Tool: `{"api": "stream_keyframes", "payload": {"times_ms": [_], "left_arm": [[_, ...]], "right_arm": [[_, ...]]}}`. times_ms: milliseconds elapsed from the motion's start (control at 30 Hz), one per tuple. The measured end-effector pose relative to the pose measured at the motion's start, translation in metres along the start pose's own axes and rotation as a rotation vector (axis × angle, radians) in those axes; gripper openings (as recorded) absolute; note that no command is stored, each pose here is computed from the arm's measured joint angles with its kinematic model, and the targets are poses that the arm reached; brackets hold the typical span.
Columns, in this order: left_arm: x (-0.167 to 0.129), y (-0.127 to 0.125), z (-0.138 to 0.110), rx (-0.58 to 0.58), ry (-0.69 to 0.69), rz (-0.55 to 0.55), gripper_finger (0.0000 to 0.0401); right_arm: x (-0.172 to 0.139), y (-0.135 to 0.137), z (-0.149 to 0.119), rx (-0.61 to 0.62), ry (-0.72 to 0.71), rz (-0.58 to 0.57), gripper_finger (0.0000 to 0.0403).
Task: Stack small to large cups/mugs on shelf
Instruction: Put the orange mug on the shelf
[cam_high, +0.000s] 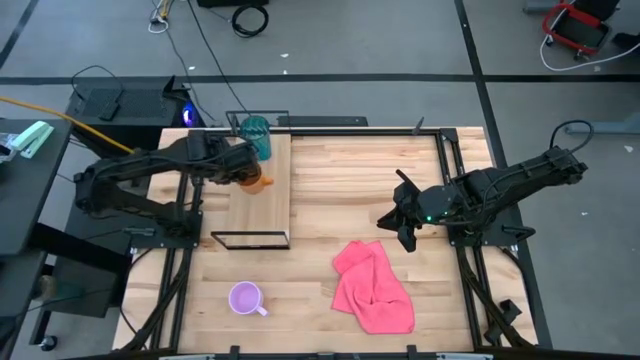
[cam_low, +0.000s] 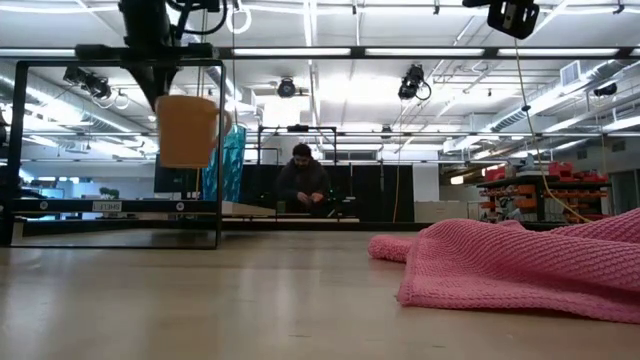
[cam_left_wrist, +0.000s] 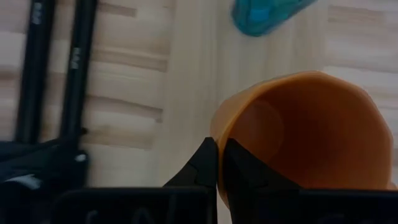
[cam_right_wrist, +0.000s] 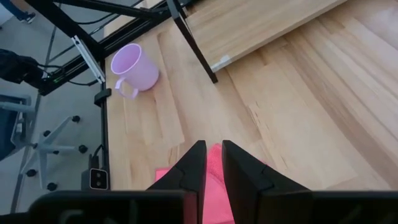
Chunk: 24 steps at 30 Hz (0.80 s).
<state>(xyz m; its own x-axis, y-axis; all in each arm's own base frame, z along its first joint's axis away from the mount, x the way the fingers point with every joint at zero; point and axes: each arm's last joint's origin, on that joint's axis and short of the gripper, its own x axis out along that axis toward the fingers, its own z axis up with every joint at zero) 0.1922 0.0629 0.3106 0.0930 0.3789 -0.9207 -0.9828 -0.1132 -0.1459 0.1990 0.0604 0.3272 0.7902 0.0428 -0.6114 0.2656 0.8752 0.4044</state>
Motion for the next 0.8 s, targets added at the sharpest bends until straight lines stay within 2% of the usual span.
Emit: {"api": "stream_keyframes", "payload": {"times_ms": [267, 633, 800], "left_arm": [[0.013, -0.003, -0.003, -0.037, -0.005, -0.028, 0.0016], [0.027, -0.003, -0.002, 0.034, -0.004, -0.033, 0.0016], [0.035, -0.005, 0.002, 0.099, 0.02, -0.003, 0.0016]], "right_arm": [[0.0, 0.0, 0.0, -0.004, 0.001, -0.001, 0.0058], [0.0, 0.0, 0.0, -0.006, 0.002, -0.002, 0.0058], [0.0, 0.0, 0.0, -0.003, 0.003, -0.002, 0.0058]]}}
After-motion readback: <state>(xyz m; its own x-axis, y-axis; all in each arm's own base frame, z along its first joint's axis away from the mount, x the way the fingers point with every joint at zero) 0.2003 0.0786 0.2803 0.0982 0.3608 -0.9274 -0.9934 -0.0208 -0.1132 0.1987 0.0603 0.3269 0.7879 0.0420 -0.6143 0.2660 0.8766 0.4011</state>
